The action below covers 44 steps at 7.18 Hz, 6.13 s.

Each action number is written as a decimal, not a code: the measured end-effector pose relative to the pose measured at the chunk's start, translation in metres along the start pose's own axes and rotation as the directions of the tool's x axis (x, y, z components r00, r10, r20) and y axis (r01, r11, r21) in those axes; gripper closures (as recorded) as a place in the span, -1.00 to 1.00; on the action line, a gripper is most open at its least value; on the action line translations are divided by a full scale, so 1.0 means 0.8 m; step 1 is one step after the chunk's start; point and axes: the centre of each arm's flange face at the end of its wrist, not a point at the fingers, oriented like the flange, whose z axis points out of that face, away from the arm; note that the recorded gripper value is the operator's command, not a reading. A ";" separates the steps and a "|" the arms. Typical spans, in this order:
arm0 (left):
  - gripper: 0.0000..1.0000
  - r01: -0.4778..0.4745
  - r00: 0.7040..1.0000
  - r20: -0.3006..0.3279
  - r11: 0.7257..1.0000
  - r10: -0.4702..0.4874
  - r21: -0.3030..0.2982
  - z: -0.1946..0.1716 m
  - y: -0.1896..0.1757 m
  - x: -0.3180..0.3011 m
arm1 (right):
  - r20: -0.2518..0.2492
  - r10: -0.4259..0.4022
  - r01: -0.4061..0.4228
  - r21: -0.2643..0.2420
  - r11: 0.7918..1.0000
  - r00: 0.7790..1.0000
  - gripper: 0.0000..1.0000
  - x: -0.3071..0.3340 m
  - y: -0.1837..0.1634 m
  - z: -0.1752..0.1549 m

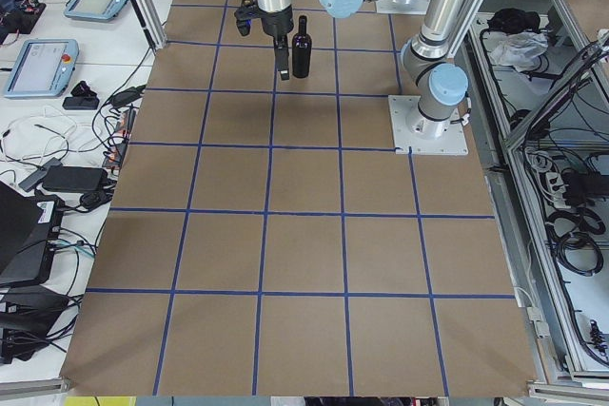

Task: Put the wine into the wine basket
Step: 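Raise the left gripper away while the right gripper lifts off the rack, then reach the right gripper over the standing bottle's neck, then close the right gripper on the bottle neck, then lift the bottle and carry it to the copper wine rack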

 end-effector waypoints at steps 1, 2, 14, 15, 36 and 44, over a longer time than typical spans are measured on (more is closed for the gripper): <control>-1.00 -0.003 1.000 -0.001 1.000 0.003 -0.003 0.000 0.001 0.001 | -0.001 0.001 -0.001 0.000 1.000 1.000 -1.00 0.002 0.000 0.000; -1.00 -0.004 1.000 -0.002 1.000 0.004 -0.005 0.000 0.002 0.002 | -0.002 0.001 -0.001 -0.001 1.000 1.000 -1.00 0.002 0.001 -0.001; -1.00 -0.005 1.000 -0.015 1.000 0.005 -0.004 -0.002 0.004 0.004 | 0.020 0.208 -0.209 0.056 0.976 0.978 -1.00 -0.325 0.038 0.028; -1.00 -0.007 1.000 -0.015 1.000 0.007 -0.003 -0.003 0.005 0.003 | 0.036 0.235 -0.236 0.058 0.970 0.971 -1.00 -0.370 0.045 0.057; -1.00 -0.041 0.998 -0.055 0.999 0.040 -0.013 -0.003 0.008 0.014 | -0.007 0.158 -0.158 0.020 0.987 0.987 0.67 -0.429 0.088 0.149; -1.00 -0.044 0.996 -0.082 0.999 0.043 -0.006 -0.005 0.009 0.023 | -0.093 0.141 -0.138 0.042 0.990 0.986 1.00 -0.282 0.082 -0.001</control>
